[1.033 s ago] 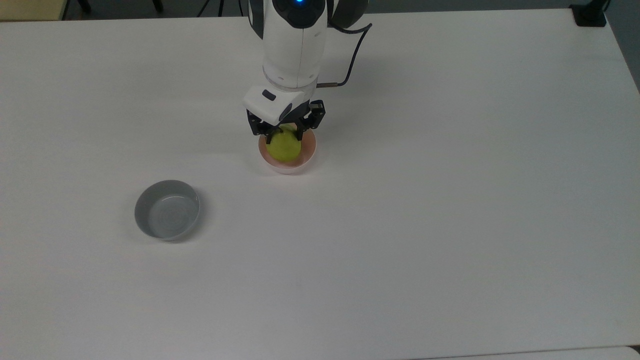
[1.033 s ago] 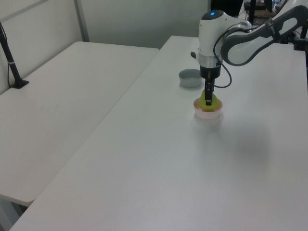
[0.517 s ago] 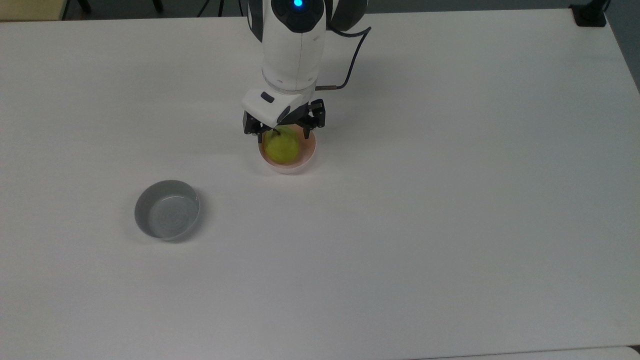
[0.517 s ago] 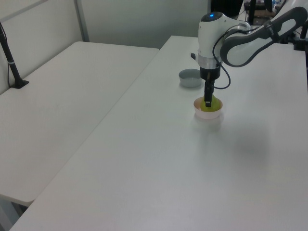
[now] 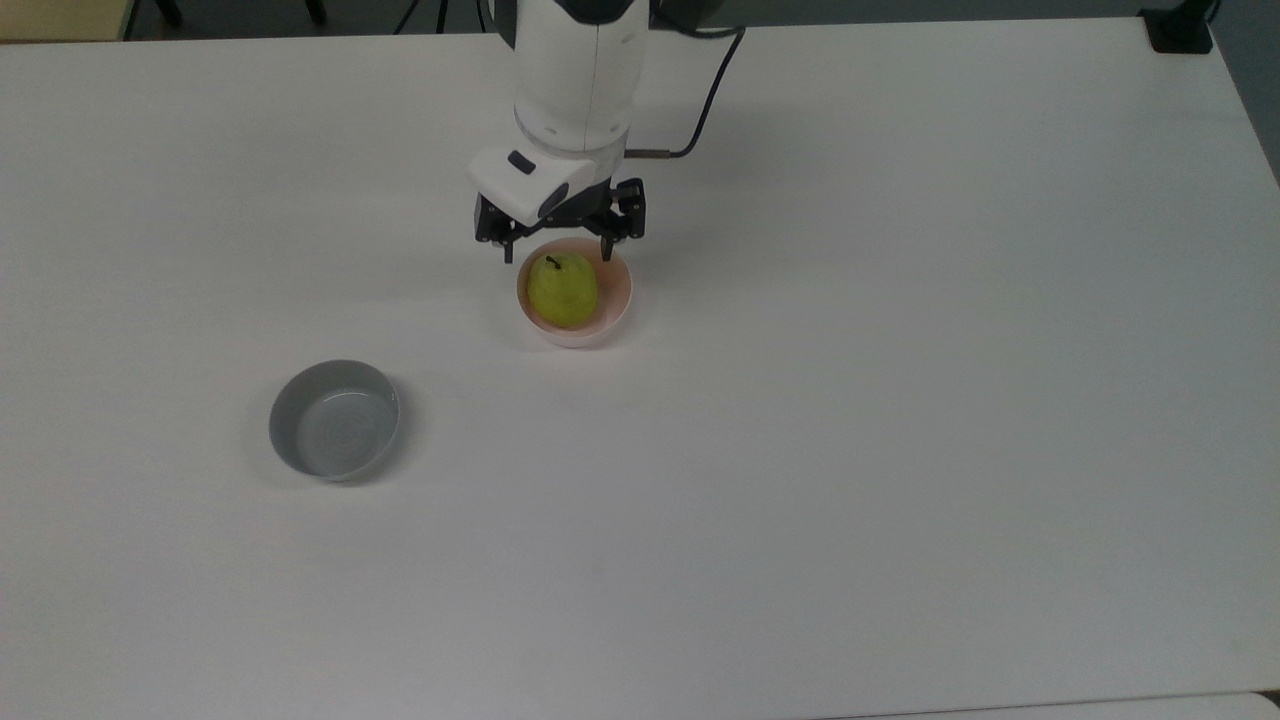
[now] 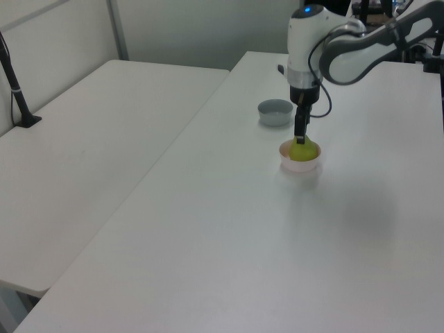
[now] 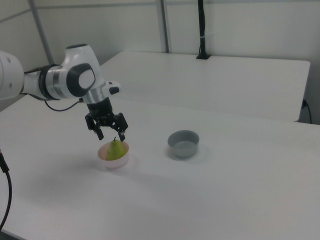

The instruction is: Place the pear in the bowl

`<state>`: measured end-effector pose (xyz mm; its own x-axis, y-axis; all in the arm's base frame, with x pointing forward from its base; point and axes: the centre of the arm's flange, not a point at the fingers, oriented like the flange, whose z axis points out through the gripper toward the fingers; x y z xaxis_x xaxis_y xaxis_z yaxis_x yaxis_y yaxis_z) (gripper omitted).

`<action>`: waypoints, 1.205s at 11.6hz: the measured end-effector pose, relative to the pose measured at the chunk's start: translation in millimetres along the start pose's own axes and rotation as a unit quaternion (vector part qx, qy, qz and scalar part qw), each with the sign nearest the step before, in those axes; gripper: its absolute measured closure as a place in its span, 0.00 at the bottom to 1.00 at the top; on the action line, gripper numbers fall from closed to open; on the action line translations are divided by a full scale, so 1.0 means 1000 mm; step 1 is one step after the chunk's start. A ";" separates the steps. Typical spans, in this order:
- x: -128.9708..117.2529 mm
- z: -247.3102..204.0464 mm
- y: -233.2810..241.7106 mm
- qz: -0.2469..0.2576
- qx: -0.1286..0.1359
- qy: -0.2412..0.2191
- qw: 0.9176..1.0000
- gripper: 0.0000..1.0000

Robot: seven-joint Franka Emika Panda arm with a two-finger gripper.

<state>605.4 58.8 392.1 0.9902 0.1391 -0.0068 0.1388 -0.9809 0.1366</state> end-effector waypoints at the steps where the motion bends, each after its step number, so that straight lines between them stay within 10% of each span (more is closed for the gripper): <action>1: -0.001 -0.016 0.004 0.003 -0.003 -0.004 1.000 0.00; 6: -0.028 -0.104 0.039 0.034 -0.015 -0.022 0.999 0.00; 14: -0.065 -0.193 0.068 0.101 0.094 0.010 0.990 0.00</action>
<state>547.7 9.6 592.9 0.9978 -0.0622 0.0218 -0.0609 -0.9967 -0.0533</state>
